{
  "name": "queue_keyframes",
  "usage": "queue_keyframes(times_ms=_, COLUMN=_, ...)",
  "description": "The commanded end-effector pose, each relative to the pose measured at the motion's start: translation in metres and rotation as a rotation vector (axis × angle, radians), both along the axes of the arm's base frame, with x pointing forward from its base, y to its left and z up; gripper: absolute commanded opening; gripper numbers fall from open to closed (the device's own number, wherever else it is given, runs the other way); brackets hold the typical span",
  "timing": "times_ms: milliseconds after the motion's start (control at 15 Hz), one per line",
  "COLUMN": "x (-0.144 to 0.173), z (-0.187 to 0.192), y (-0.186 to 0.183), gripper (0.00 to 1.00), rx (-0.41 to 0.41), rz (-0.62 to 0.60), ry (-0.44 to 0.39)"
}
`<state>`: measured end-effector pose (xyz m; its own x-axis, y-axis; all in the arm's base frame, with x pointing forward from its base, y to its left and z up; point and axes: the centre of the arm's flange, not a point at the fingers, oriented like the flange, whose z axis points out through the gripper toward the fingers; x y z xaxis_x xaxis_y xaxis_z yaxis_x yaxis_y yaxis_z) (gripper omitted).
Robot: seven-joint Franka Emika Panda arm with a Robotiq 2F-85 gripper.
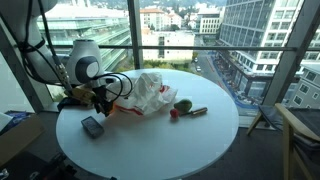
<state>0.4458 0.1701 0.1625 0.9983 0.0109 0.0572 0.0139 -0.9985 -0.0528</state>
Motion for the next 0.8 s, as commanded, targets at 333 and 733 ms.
queue_keyframes(times_ms=333, x=-0.059, z=0.090, y=0.030, gripper=0.28, rx=-0.063, rz=-0.017, ry=-0.099)
queue_keyframes(times_ms=733, x=-0.007, z=0.156, y=-0.006, gripper=0.28, rx=-0.074, rz=-0.194, ry=-0.342)
